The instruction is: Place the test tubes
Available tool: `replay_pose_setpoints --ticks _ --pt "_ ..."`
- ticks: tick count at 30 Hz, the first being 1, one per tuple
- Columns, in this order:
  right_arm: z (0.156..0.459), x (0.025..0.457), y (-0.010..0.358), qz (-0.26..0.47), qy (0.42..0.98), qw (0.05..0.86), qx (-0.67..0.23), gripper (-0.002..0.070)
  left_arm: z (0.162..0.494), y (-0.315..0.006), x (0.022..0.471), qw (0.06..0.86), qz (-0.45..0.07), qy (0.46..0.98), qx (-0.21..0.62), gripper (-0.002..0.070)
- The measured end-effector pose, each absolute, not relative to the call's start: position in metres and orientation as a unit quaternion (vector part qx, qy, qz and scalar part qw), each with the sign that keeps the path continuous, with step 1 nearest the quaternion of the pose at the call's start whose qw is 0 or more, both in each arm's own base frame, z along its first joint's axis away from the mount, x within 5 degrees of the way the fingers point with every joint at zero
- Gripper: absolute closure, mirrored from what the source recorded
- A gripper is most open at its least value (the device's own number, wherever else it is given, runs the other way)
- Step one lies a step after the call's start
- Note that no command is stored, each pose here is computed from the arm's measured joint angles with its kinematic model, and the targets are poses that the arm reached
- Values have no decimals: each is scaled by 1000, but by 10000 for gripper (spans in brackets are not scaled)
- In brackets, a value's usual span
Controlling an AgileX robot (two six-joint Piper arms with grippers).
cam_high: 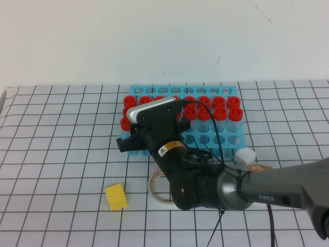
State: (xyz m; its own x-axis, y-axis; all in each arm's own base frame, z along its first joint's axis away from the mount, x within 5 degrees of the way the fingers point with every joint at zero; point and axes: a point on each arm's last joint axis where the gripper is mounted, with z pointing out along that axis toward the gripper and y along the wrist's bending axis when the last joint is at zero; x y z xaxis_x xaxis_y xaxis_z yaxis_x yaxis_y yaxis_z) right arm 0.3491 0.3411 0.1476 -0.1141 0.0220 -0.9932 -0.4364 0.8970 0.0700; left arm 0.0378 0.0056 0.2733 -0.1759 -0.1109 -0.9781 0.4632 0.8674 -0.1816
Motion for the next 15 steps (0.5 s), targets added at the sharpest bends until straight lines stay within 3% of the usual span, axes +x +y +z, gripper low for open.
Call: replay_pose_setpoints --ticks 10,12,15 --pt "178 342 334 173 729 645 -147 332 273 6 38 631 -227 732 121 676" --pt "192 336 328 179 730 642 -149 375 273 6 38 631 -227 732 121 676" --pt "220 324 316 199 723 648 -133 522 273 6 38 631 -227 732 121 676"
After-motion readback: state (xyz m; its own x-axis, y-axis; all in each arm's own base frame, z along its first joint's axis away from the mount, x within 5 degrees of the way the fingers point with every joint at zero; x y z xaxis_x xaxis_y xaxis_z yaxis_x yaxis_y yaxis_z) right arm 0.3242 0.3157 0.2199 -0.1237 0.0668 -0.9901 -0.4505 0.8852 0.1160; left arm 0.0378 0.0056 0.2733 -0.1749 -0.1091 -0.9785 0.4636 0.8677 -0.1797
